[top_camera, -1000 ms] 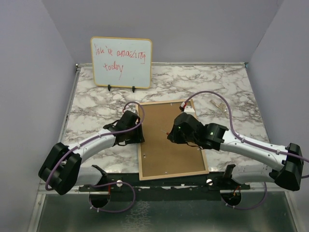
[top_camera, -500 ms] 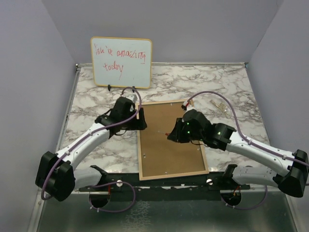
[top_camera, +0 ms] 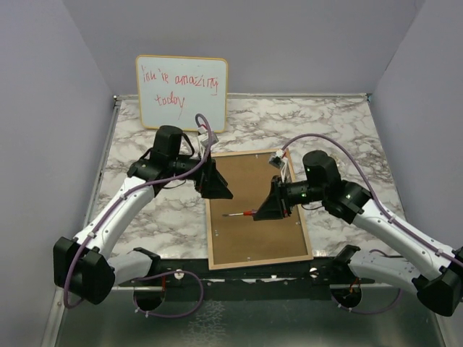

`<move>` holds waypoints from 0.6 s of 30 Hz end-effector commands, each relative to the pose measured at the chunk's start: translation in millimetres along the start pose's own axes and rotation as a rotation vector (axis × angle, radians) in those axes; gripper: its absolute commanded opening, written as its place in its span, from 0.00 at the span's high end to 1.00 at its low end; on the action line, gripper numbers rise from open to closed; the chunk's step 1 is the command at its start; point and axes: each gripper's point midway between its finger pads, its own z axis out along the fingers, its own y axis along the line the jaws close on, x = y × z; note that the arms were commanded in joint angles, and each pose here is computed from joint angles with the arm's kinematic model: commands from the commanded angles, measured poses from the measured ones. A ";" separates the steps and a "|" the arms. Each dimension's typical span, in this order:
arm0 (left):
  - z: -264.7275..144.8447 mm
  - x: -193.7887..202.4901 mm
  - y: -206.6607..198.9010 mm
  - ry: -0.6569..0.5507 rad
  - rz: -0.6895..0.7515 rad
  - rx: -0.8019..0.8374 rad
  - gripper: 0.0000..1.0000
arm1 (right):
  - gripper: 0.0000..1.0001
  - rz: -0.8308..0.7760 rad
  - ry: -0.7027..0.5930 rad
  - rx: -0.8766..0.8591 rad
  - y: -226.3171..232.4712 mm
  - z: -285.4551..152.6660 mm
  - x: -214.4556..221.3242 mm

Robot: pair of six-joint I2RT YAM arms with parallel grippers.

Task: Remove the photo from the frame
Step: Adjust the screwdriver.

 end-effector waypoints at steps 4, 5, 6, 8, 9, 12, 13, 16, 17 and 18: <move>10.4 28.4 -63.6 0.098 0.091 0.270 0.13 | 0.99 -0.145 0.031 -0.212 42.2 -6.8 -10.8; 12.7 31.7 -67.1 0.111 0.091 0.282 0.14 | 0.99 -0.142 0.032 -0.216 41.2 -5.0 -11.3; 13.9 33.7 -69.3 0.118 0.094 0.290 0.15 | 0.99 -0.139 0.035 -0.217 40.0 -3.1 -11.6; 14.7 34.5 -72.7 0.123 0.096 0.295 0.18 | 0.99 -0.121 0.044 -0.198 34.6 0.4 -12.2; 13.6 34.6 -75.2 0.122 0.100 0.301 0.20 | 0.99 -0.117 0.050 -0.195 33.4 1.4 -12.2; 11.8 37.2 -79.1 0.124 0.100 0.310 0.25 | 0.99 -0.102 0.050 -0.194 31.7 4.0 -13.9; 12.4 39.2 -77.7 0.127 0.093 0.300 0.25 | 0.99 -0.101 0.045 -0.195 31.5 4.8 -14.7; 13.8 48.4 -70.7 0.137 0.067 0.263 0.25 | 0.99 -0.104 0.022 -0.207 32.1 7.0 -18.2; 13.4 51.0 -71.1 0.140 0.059 0.264 0.26 | 0.99 -0.103 0.023 -0.204 31.0 7.8 -18.5; 12.5 52.9 -73.1 0.142 0.057 0.266 0.28 | 0.99 -0.103 0.028 -0.195 29.9 8.4 -19.0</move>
